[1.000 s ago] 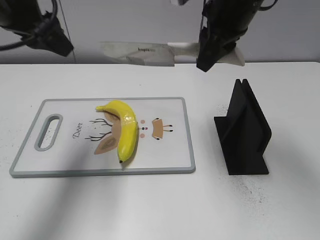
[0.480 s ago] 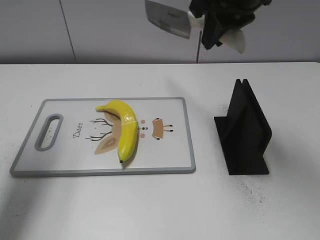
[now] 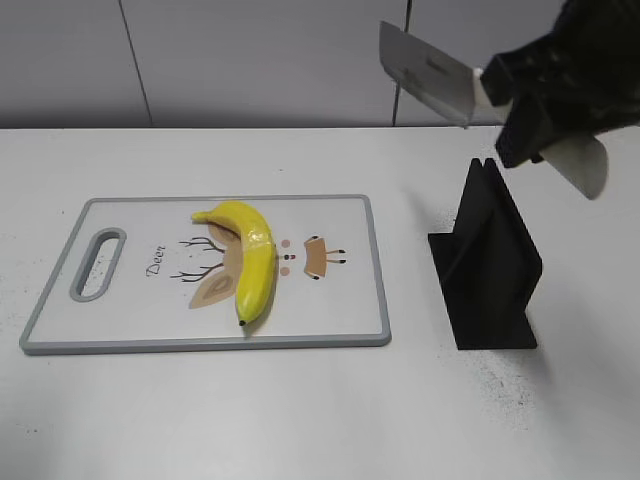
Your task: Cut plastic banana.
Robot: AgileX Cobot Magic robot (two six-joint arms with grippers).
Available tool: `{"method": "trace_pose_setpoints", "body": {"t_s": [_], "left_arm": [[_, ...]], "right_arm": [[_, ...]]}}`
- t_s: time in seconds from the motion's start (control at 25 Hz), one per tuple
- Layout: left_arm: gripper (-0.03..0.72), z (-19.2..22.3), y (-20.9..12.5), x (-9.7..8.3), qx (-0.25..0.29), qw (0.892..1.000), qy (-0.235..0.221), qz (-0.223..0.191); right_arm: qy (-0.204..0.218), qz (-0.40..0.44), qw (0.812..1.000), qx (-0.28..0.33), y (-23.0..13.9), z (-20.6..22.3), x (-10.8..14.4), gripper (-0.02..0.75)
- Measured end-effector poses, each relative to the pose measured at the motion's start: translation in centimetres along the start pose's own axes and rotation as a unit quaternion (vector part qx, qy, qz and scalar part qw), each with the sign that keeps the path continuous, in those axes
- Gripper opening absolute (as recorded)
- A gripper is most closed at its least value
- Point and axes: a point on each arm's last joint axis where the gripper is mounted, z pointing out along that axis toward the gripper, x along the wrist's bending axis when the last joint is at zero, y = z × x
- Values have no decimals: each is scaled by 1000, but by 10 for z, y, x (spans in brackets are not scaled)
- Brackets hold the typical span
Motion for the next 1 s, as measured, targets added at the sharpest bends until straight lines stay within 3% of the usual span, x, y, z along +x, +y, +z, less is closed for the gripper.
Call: {"method": "trace_pose_setpoints", "body": {"t_s": [0.16,0.44,0.72,0.88,1.0], "left_arm": [[572,-2,-46,-6,-28,1000,4,2],[566,-3,-110,-14,-158,987,23,11],[552,-7,-157,-20,-273,961,41,23],[543,-12,-174,-21,-335,940,57,29],[537,-13,-177,-22,-348,935,61,30]], "right_arm": [[-25,28,999,-24,-33,-11,-11,160],[-35,67,995,-58,-71,-33,-19,161],[-36,79,995,-56,-90,-35,-23,161],[-40,93,994,-49,-95,-27,-26,161],[-37,106,991,-68,-92,-26,-26,161]]}}
